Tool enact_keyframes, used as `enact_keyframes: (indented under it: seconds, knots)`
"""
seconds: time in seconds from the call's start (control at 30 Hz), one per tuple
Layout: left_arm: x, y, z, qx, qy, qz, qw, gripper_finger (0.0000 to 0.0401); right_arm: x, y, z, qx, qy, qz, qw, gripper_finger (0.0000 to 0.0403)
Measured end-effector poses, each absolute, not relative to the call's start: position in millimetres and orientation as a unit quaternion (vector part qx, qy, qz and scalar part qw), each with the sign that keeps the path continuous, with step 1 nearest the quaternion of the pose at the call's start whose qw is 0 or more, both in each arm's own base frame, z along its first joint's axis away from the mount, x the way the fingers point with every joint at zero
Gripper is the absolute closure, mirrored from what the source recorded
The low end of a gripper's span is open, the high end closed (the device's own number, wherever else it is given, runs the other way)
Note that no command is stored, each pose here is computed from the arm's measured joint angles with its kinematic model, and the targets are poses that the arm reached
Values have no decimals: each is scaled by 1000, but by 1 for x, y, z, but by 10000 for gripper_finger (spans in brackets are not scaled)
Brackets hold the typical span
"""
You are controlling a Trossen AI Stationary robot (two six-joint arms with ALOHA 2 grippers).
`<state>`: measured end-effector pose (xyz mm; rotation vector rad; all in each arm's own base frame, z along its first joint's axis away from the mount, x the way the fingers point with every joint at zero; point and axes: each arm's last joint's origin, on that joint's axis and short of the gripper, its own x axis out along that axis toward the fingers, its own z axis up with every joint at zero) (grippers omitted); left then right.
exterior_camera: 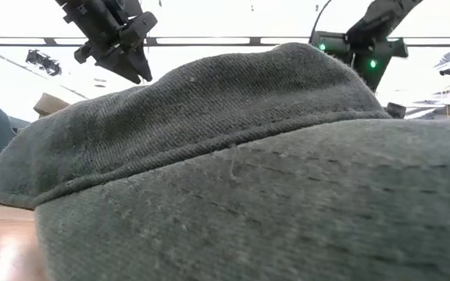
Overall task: Pick & Place hat
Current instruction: Put the top blue cap into the pink bin
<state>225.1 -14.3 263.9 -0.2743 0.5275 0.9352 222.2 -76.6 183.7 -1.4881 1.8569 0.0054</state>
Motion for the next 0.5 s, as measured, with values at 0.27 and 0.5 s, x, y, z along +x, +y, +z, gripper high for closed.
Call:
enact_keyframes:
  seconds: [0.27,0.5]
  knots:
    - [225,-14,264,-130,250,444,850,240,208,-74,157,-570,725,2,387,403]
    - [225,-14,264,-130,250,444,850,240,208,-73,156,-485,712,-138,489,373]
